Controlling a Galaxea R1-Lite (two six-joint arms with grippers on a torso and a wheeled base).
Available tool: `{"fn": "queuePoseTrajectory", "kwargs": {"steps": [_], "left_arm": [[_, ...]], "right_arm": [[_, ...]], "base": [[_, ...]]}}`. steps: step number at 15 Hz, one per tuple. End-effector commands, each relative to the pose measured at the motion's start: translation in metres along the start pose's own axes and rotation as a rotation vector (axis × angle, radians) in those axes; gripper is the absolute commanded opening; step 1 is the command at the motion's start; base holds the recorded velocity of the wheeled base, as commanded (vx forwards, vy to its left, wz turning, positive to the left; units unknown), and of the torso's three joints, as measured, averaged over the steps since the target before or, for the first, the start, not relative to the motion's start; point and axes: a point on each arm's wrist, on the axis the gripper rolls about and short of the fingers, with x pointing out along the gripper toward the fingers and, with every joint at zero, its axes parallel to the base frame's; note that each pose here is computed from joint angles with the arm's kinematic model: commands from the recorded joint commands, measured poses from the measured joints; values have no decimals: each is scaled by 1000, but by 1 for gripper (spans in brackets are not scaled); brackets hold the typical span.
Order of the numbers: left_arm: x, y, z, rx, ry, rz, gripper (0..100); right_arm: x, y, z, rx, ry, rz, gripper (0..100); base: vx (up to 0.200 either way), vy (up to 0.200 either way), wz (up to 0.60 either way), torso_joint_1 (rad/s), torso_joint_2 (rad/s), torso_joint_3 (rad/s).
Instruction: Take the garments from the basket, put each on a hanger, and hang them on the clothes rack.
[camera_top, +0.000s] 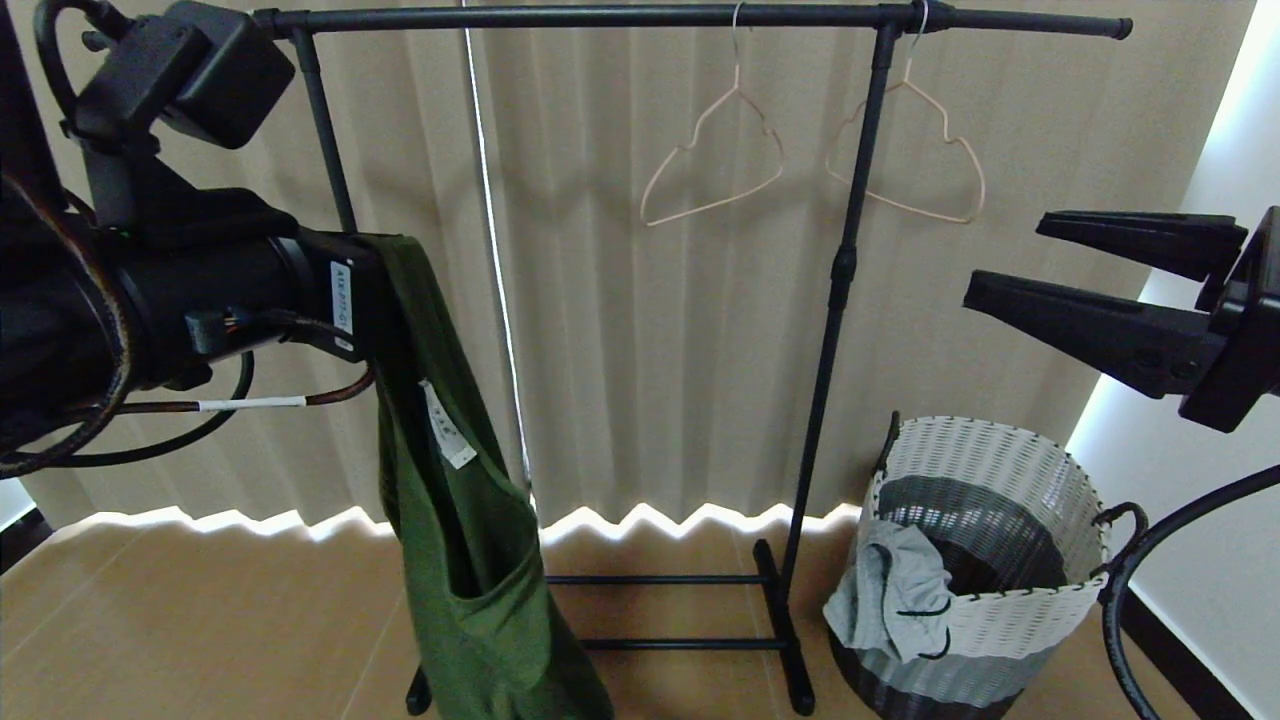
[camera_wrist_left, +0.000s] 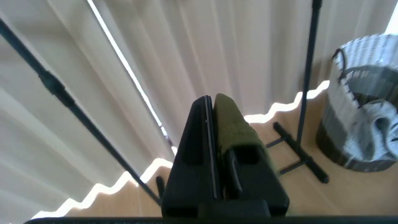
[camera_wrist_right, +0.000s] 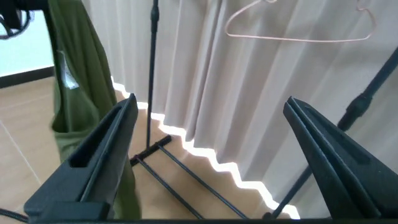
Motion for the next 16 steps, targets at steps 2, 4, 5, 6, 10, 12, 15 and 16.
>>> {"fn": "queuePoseTrajectory", "kwargs": {"steps": [2, 4, 5, 6, 10, 12, 15, 16], "left_arm": [[0, 1, -3, 6, 12, 4, 0], [-6, 2, -6, 6, 13, 4, 0], [-15, 2, -10, 6, 15, 4, 0], [-24, 3, -13, 6, 13, 4, 0], [-58, 10, -27, 0, 0, 26, 0], [-63, 12, -31, -2, 4, 41, 0], [-70, 14, -35, -6, -1, 45, 0], [-72, 14, -35, -5, -4, 46, 0]], "right_arm": [[-3, -1, -5, -41, 15, -11, 100], [-5, -7, -9, -48, 32, -68, 100], [-8, -14, -11, -60, 45, -145, 100], [-10, -16, -13, -69, 61, -197, 100], [-19, -19, -24, -73, 110, -436, 100], [-27, -17, -24, -94, 105, -458, 100], [-43, -16, -34, -175, 139, -493, 100], [-46, -19, -39, -195, 160, -515, 100]], "base": [[0, 0, 0, 0, 0, 0], [0, 0, 0, 0, 0, 0], [0, 0, 0, 0, 0, 0], [0, 0, 0, 0, 0, 0], [0, 0, 0, 0, 0, 0], [0, 0, 0, 0, 0, 0], [0, 0, 0, 0, 0, 0], [0, 0, 0, 0, 0, 0]]}}
